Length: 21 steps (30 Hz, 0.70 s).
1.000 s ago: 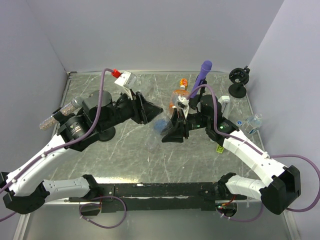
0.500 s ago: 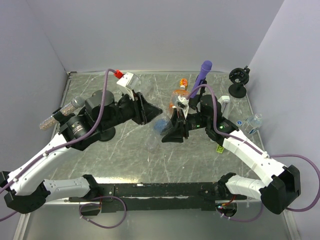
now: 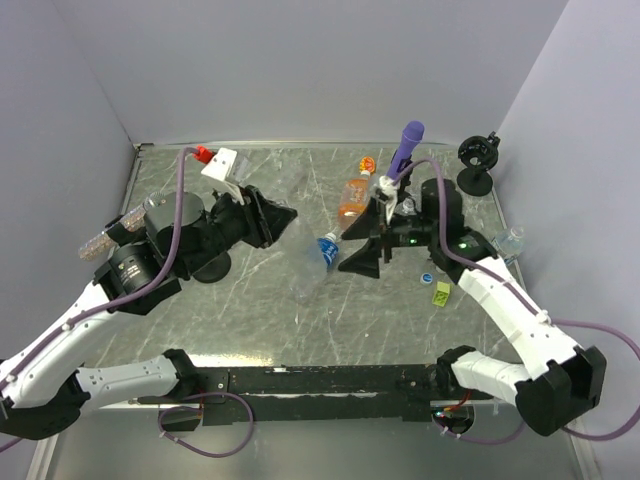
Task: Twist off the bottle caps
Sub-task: Place the plastic bottle at the center of the board.
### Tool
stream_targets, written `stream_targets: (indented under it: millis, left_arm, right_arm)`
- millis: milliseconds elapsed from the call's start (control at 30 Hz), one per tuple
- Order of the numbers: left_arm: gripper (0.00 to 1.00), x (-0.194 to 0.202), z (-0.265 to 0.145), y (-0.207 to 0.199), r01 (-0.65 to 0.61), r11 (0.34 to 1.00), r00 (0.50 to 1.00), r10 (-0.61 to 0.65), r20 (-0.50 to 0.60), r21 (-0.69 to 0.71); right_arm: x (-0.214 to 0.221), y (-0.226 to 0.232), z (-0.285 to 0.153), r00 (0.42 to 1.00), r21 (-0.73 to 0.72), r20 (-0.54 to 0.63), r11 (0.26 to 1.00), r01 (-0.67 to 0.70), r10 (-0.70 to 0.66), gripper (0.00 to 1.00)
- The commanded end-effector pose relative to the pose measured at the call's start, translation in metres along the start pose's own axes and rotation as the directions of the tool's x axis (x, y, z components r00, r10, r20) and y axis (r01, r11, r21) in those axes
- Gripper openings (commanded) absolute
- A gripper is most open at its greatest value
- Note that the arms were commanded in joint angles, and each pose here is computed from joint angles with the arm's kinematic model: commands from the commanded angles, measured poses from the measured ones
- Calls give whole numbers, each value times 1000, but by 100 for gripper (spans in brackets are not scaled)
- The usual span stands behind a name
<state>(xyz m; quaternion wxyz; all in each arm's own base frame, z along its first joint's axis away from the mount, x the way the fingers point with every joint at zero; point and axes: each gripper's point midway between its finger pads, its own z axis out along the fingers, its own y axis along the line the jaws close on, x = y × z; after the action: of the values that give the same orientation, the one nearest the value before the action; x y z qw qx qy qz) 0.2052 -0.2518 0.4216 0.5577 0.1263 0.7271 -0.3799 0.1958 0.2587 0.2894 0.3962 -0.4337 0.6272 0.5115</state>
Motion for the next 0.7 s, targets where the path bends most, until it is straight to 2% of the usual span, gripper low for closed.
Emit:
stream_targets:
  millis: [0, 167, 333, 500, 667]
  left_arm:
    - [6, -9, 0, 53, -130, 956, 988, 146, 40, -264]
    - [6, -19, 30, 111, -250, 847, 951, 306, 45, -469]
    - [5, -34, 60, 182, -233, 786, 938, 336, 80, -573]
    - [5, -44, 84, 237, -196, 759, 933, 339, 120, -621]
    - [5, -37, 105, 294, -179, 720, 939, 329, 102, -670]
  right_arm:
    - [-15, -15, -39, 986, 175, -35, 970, 168, -164, 99]
    - [22, -11, -62, 982, 193, -43, 963, 191, -186, 99]
    - [45, -2, -77, 970, 208, 32, 951, 230, -242, 99]
    - [52, -4, -80, 969, 200, 32, 951, 235, -246, 99]
    - [53, -1, -81, 964, 208, 27, 945, 253, -264, 99]
